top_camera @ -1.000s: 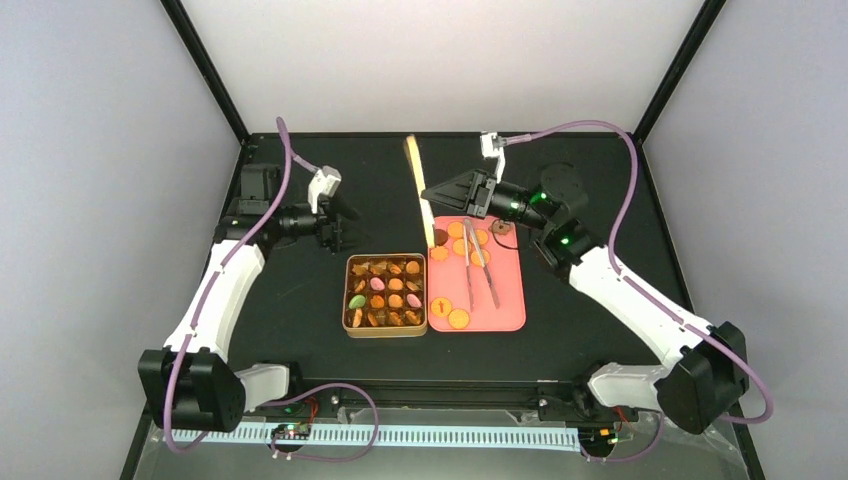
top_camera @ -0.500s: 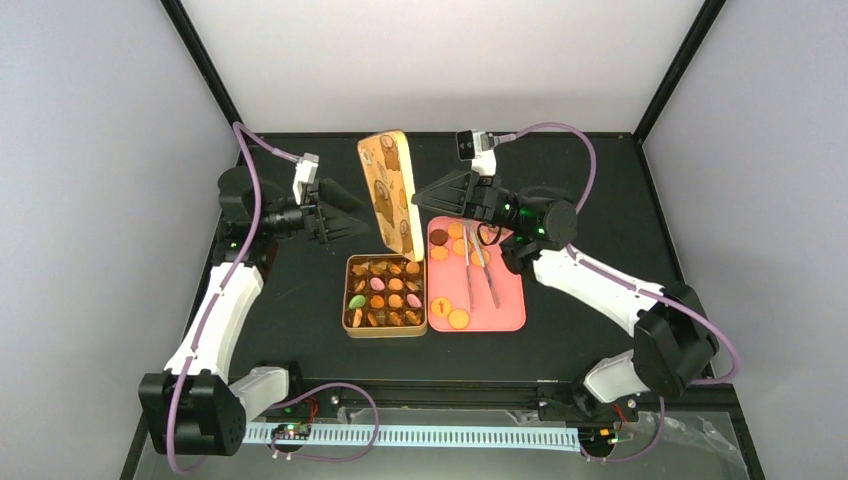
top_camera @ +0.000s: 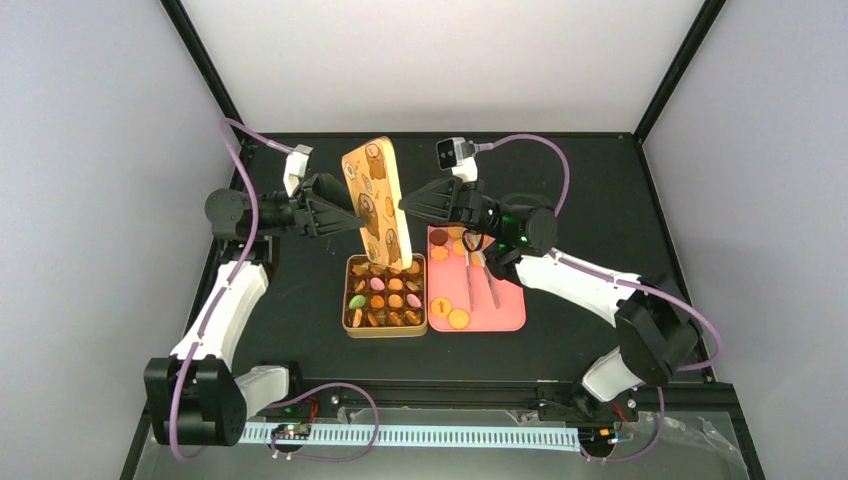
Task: Pack the cookies
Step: Put down the box lid in the packing box.
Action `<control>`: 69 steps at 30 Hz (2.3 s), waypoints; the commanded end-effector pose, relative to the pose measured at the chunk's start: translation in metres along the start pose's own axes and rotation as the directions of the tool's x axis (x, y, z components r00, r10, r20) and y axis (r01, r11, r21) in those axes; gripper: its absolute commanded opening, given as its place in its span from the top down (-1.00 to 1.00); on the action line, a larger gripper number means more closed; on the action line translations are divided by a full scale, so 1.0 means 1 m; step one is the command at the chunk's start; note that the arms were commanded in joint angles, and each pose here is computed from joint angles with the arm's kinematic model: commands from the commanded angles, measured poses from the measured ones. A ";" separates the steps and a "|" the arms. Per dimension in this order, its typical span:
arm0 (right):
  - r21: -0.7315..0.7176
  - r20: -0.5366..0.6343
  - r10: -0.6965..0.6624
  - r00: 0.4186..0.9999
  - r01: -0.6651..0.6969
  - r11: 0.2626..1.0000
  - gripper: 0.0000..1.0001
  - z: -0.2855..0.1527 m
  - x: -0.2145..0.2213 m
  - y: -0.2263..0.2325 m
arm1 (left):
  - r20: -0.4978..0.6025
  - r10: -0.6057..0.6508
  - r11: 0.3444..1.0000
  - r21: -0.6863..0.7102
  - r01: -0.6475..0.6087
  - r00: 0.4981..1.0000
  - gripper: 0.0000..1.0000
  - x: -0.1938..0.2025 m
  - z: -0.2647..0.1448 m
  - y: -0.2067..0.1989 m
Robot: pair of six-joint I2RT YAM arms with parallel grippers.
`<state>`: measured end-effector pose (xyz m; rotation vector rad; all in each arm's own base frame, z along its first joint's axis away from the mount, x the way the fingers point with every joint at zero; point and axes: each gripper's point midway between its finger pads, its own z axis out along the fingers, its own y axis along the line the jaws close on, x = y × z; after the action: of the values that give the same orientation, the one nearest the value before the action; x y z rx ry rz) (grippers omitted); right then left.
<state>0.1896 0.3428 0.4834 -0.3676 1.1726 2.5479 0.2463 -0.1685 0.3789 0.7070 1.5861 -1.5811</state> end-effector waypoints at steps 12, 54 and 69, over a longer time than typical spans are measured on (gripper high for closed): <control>-0.100 0.018 -0.050 0.999 0.052 0.994 0.98 -0.011 0.006 0.011 | -0.063 0.056 0.995 0.080 -0.051 0.996 0.04 -0.006 0.003 -0.049; 0.717 -0.092 0.098 0.991 -0.002 0.697 -0.39 -0.186 0.006 -0.207 | -0.254 -0.266 0.904 -0.401 0.148 0.930 0.70 0.108 -0.030 0.083; 0.893 -0.086 0.188 0.978 -0.008 0.451 -0.31 -0.245 0.059 -0.272 | -0.349 -0.474 0.784 -0.586 0.206 0.808 0.73 0.161 -0.044 0.128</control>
<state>0.2962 0.3168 0.1516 -0.1382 2.3007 1.6646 0.2592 -0.1106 0.1533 0.4692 2.5973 -1.0275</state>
